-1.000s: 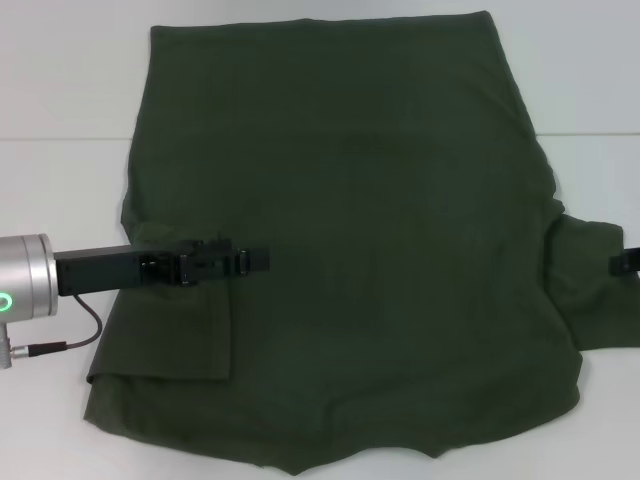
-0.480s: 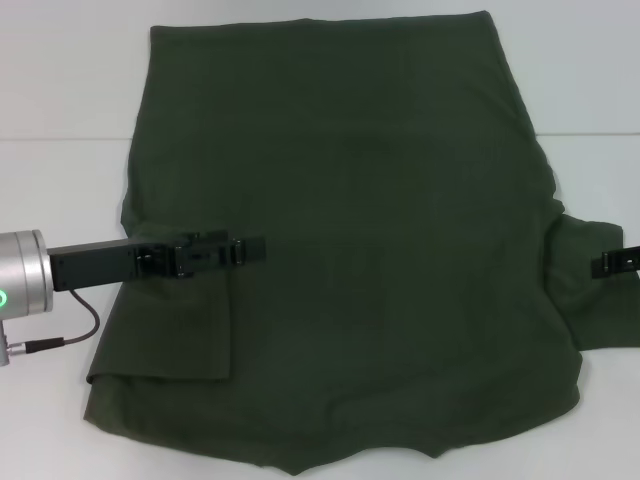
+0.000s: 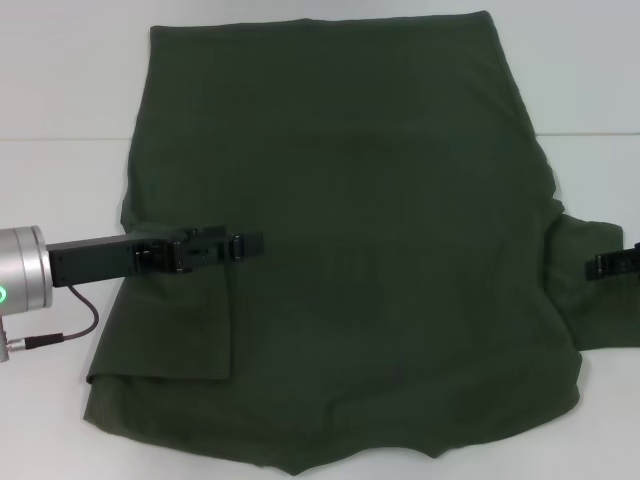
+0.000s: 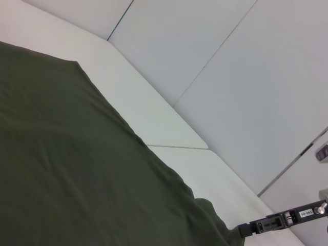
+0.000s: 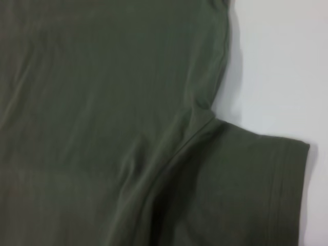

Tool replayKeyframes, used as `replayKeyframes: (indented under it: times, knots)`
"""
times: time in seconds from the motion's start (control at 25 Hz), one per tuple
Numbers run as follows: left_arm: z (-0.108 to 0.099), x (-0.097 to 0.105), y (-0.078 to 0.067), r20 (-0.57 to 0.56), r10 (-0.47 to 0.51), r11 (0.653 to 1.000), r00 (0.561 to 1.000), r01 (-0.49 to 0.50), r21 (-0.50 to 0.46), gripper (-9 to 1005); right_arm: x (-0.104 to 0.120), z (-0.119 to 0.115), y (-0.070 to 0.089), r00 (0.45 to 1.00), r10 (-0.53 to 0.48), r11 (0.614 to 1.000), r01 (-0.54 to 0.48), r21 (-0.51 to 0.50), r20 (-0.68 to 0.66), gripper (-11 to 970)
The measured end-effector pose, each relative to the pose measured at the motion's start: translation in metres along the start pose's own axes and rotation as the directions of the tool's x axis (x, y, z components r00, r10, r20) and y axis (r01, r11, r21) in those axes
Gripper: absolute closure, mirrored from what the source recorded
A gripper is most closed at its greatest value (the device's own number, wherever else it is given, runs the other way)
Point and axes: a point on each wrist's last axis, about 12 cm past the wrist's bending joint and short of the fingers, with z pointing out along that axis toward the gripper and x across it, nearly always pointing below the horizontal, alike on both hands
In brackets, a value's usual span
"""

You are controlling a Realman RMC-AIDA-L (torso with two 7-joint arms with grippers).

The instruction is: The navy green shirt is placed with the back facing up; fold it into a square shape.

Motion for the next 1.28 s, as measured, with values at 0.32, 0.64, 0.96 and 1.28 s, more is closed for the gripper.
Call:
replayKeyframes:
  times: [0.32,0.64,0.96,1.28]
  knots:
    - [-0.0009,0.0,0.0001,0.011,-0.003,1.0,1.0,0.003,0.001,112,0.0003,0.0028,0.0005,1.0,-0.007,1.0,0.007,0.01,0.001,141]
    - [-0.001,-0.0008,0.0003,0.015,-0.003,1.0,1.0,0.003,-0.001,112,0.0038,0.0096,0.0055,1.0,-0.002,1.0,0.002,-0.008,-0.005,144]
    - [-0.0019,-0.0016,0.0002,0.029,-0.005,1.0,1.0,0.005,0.002,113,0.0014,0.0059,0.0074,0.999,0.029,0.997,-0.026,-0.072,0.036,168]
    - [-0.0018,-0.0018,0.0001,0.029,-0.012,1.0,1.0,0.012,0.002,113,0.0002,0.0048,0.0061,0.999,0.03,0.998,-0.028,-0.064,0.038,334]
